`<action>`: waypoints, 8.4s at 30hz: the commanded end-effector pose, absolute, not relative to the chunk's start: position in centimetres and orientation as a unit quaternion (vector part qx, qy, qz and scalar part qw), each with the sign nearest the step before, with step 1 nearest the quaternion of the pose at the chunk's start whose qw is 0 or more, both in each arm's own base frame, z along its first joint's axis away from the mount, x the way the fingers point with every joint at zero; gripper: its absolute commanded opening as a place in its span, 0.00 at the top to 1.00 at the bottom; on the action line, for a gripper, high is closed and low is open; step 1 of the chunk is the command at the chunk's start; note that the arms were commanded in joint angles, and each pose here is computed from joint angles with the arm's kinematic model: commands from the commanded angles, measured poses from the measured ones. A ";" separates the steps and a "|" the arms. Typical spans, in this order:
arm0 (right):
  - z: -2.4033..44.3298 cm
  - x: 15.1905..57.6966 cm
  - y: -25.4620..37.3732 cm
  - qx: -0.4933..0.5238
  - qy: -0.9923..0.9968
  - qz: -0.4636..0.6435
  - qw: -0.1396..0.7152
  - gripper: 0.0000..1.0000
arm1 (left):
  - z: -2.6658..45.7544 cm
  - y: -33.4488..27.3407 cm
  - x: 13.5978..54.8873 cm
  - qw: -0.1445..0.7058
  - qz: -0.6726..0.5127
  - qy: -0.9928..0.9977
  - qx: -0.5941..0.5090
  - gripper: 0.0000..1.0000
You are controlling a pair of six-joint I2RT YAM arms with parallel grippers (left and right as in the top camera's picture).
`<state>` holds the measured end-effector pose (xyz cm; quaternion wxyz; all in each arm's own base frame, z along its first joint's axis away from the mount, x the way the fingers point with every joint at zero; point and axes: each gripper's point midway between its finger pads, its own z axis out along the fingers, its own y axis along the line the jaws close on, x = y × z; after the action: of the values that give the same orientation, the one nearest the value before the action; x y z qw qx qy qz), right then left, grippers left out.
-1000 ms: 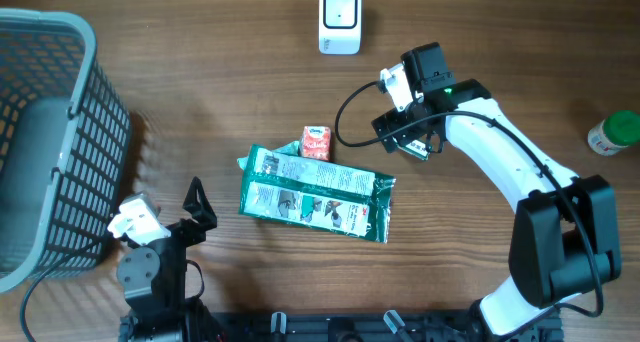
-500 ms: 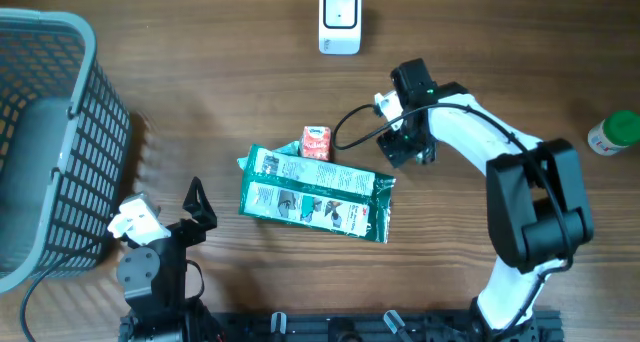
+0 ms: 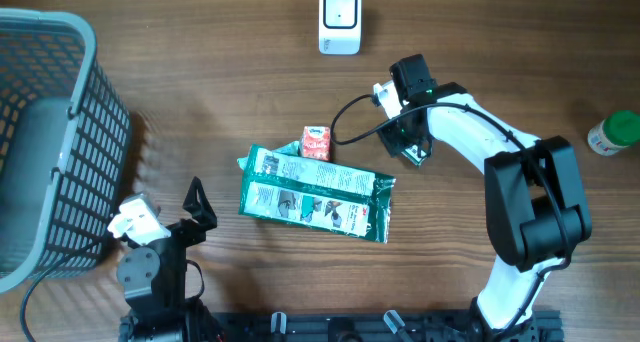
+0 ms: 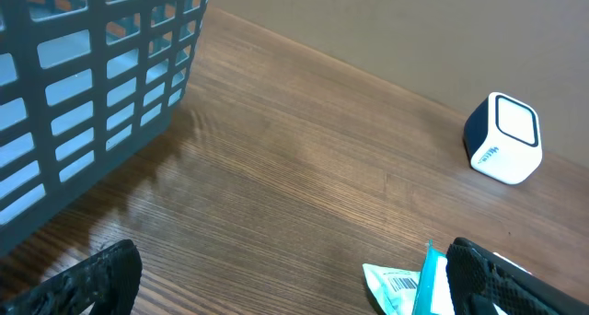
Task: Scan the item barcode
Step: 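Reach the right gripper to the small green box and grasp it, then hold the small green box up to the scanner face, then carry the small green box to the right side and release it, then reach the right gripper to the large green-white bag, grasp and lift it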
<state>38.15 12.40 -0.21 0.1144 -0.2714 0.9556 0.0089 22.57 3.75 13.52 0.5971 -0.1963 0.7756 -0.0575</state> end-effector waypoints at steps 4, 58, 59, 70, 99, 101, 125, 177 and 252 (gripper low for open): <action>-2.0 37.1 11.8 -0.254 0.964 0.005 0.086 0.60 | 13.4 3.6 22.6 0.598 -0.055 0.778 -0.186 0.00; 16.8 58.9 26.7 -0.265 0.675 -0.456 0.516 0.28 | 13.4 3.6 22.6 0.598 -0.055 0.778 -0.186 0.00; 16.8 58.3 26.9 -0.251 0.679 -0.460 0.514 0.23 | 13.4 3.6 22.6 0.598 -0.055 0.778 -0.186 0.00; 22.9 51.7 32.5 -0.278 0.651 -0.498 0.500 0.17 | 13.4 3.6 22.6 0.598 -0.055 0.778 -0.186 0.00; 0.8 49.5 24.8 -0.358 0.896 0.127 0.230 0.11 | 13.4 3.6 22.6 0.598 -0.055 0.778 -0.186 0.00; -0.1 49.7 24.4 -0.355 0.900 0.115 0.228 0.29 | 13.4 3.6 22.6 0.598 -0.055 0.778 -0.186 0.00; 14.1 48.6 27.4 -0.124 0.881 0.411 0.199 0.73 | 13.4 3.6 22.6 0.598 -0.055 0.778 -0.186 0.00; 11.3 53.4 -22.4 0.254 0.888 0.119 0.364 0.95 | 13.4 3.6 22.6 0.598 -0.055 0.778 -0.186 0.00; 13.1 25.5 25.8 -0.351 0.894 0.278 -0.017 0.96 | 13.4 3.6 22.6 0.598 -0.055 0.778 -0.186 0.00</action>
<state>23.23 27.53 9.04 -0.1146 -0.3456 0.8625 0.3515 22.59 3.64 13.43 0.5960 -0.1945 0.7768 -0.0602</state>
